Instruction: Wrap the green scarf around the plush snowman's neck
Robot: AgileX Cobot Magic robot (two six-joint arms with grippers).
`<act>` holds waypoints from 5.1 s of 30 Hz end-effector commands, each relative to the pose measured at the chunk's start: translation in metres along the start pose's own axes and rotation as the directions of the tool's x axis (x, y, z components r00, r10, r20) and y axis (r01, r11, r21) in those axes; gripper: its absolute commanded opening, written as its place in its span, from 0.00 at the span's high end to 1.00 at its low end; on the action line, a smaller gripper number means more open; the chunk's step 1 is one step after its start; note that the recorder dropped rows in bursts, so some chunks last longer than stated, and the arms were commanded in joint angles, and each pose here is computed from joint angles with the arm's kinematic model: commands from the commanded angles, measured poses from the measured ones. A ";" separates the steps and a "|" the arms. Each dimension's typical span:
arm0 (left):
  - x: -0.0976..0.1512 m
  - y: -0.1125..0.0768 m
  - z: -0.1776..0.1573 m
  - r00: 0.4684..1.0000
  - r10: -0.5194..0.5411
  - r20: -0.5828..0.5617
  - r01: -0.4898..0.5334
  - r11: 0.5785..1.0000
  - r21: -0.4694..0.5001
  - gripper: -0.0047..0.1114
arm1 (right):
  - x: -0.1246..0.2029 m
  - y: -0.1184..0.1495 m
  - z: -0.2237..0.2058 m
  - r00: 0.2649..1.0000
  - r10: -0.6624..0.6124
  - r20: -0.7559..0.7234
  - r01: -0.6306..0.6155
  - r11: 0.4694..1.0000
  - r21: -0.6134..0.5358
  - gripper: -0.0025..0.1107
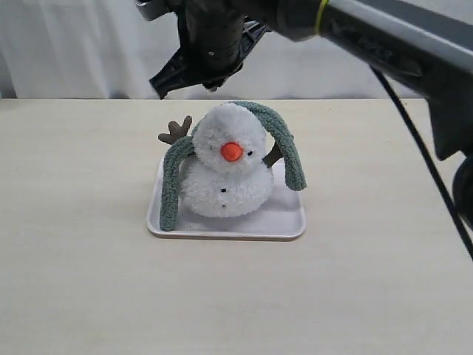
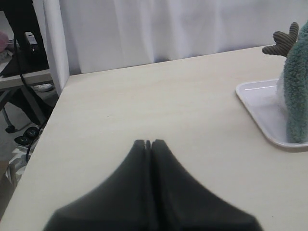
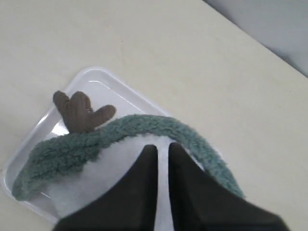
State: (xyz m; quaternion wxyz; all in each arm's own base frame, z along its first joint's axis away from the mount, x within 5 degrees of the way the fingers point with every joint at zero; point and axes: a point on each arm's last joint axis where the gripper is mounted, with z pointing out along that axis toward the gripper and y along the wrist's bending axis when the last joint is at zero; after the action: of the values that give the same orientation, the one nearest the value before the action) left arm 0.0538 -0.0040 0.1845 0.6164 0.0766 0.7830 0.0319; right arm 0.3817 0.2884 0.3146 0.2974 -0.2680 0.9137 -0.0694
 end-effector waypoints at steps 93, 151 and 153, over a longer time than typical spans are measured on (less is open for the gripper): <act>0.000 0.000 0.000 1.000 -0.008 0.008 0.008 1.000 0.004 0.96 | 0.124 -0.035 0.029 0.943 -0.025 -0.331 -0.114 0.912 -0.393 0.54; 0.000 0.000 0.000 1.000 -0.008 0.008 0.008 1.000 0.004 0.96 | 0.124 0.151 0.084 0.963 0.238 -0.129 -0.269 0.903 -0.335 0.38; 0.000 0.000 0.000 1.000 -0.008 0.008 0.008 1.000 0.004 0.96 | 0.122 0.149 0.090 0.952 0.281 -0.121 -0.306 0.889 -0.340 0.38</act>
State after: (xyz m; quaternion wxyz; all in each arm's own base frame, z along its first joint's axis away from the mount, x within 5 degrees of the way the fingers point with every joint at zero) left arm 0.0538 -0.0040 0.1845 0.6164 0.0766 0.7830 0.0319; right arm 0.2746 0.3544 0.1402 0.2059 -0.1963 0.9512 0.1196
